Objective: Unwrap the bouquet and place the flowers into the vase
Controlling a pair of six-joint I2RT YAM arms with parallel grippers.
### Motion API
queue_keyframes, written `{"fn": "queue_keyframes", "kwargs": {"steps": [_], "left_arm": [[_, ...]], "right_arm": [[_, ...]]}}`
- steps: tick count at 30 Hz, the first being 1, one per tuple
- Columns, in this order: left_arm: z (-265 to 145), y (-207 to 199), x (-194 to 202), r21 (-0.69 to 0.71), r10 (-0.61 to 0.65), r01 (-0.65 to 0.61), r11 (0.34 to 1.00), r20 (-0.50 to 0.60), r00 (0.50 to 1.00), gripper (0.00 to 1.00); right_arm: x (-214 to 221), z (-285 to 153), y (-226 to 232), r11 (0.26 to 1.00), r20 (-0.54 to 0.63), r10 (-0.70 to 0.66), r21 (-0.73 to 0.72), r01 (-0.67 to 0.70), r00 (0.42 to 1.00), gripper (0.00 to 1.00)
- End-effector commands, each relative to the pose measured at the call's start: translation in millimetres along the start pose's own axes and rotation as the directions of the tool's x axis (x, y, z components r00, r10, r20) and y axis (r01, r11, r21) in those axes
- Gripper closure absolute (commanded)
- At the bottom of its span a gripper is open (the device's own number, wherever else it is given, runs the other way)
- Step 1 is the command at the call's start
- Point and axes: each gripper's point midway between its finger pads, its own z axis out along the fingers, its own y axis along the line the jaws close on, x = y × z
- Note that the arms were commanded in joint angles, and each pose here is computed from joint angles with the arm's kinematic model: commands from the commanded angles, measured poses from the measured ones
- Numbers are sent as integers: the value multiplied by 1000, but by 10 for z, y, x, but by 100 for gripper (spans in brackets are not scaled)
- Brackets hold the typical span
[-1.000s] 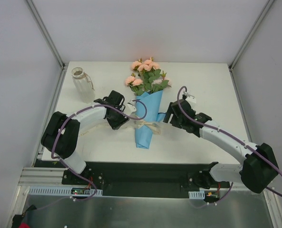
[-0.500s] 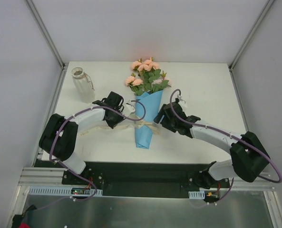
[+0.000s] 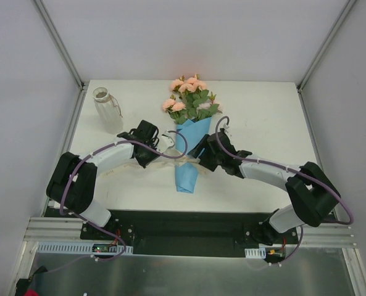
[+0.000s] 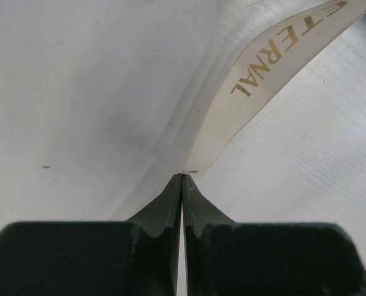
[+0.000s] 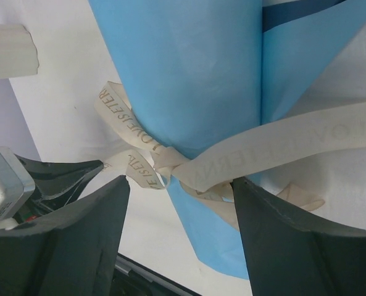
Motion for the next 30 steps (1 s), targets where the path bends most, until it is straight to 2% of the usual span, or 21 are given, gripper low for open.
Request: {"fn": "queue_keyframes", "kwargs": {"steps": [1,4,8,11,13,14,17,20,30], "left_arm": [[-89,-19,-31,-13,-14,14,1000,23,1000,100],[-107,-29,-35,-14,-14,14,1000,29,999,100],[-109,-32,11,-20,-11,11,1000,23,1000,100],[-118,-25,16,-28,-7,8,1000,27,1000,100],[-118,-24,13,-30,-8,9,1000,30,1000,100],[-121,-30,7,-29,-8,9,1000,33,999,100],[-137,-17,-8,-34,-13,14,999,38,999,100],[-166,4,-41,-45,-27,29,999,48,999,100],[-579,240,-183,-130,-126,144,981,135,983,100]], "right_arm": [[26,44,183,997,-15,49,-63,-50,999,30],[-39,87,248,997,9,38,-68,-38,999,35],[-66,144,299,997,18,26,-67,-25,1000,48],[-65,169,286,998,18,22,-58,-21,1000,64],[-71,164,265,998,22,19,-55,-17,1000,70],[-81,153,270,998,26,15,-57,-13,1000,81],[-112,101,239,999,44,-3,-51,5,999,95],[-194,-7,260,998,82,-32,-52,36,996,99],[-693,-633,269,985,278,-166,7,171,946,99]]}}
